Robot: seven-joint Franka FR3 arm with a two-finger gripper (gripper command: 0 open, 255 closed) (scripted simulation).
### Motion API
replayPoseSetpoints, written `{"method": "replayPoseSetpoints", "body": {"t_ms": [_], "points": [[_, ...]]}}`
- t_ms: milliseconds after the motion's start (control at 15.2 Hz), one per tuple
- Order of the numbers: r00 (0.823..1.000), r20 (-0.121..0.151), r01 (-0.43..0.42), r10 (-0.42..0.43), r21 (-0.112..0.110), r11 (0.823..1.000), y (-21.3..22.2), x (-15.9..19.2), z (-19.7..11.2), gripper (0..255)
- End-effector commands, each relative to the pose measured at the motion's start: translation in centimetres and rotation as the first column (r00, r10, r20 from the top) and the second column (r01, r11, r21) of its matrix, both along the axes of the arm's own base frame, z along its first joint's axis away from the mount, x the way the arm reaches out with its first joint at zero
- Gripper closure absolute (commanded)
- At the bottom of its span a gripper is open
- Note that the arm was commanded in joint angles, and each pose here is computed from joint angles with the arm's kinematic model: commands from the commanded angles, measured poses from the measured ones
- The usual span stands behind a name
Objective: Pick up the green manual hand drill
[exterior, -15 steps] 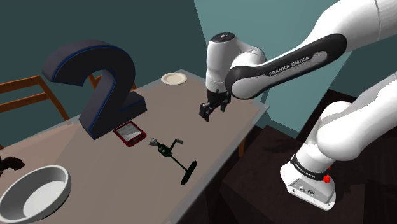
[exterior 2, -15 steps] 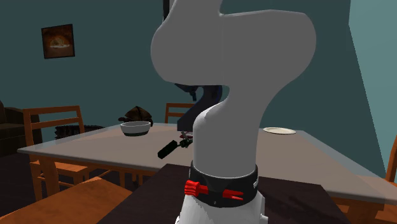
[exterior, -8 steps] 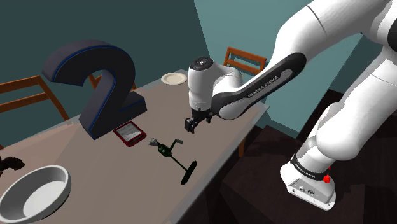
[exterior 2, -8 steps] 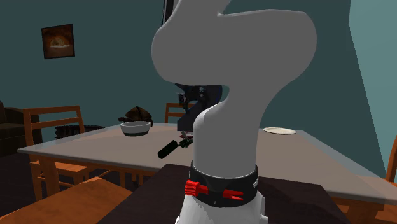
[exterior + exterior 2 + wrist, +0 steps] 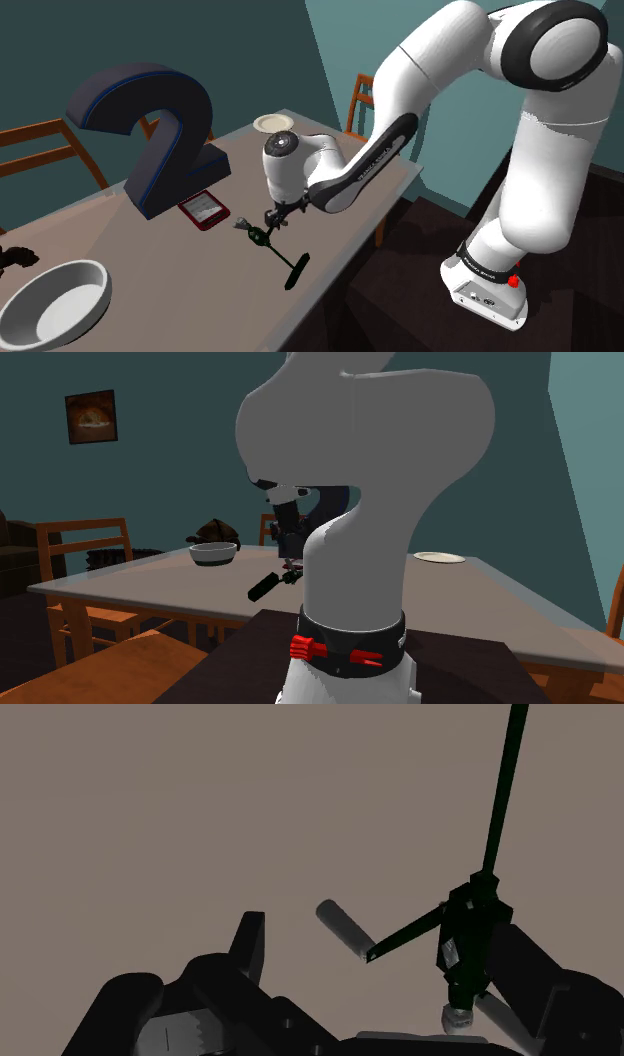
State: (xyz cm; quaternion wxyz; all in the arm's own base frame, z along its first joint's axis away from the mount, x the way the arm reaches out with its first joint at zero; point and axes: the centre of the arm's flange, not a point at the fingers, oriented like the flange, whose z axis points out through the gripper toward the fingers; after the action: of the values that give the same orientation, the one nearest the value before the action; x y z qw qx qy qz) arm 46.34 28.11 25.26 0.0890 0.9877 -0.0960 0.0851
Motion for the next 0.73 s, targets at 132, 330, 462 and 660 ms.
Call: {"method": "replayPoseSetpoints", "body": {"t_ms": [132,330,462,660], "points": [[1.000,0.029,-0.001,0.002,-0.021,1.000,3.3,2.7,-3.7,0],[0.999,0.048,-0.003,0.004,-0.035,0.999,5.5,4.5,-6.5,0],[0.998,0.060,-0.003,0.006,-0.044,0.999,6.9,5.6,-8.2,0],[0.998,0.060,-0.003,0.006,-0.044,0.999,6.9,5.6,-9.8,0]]}}
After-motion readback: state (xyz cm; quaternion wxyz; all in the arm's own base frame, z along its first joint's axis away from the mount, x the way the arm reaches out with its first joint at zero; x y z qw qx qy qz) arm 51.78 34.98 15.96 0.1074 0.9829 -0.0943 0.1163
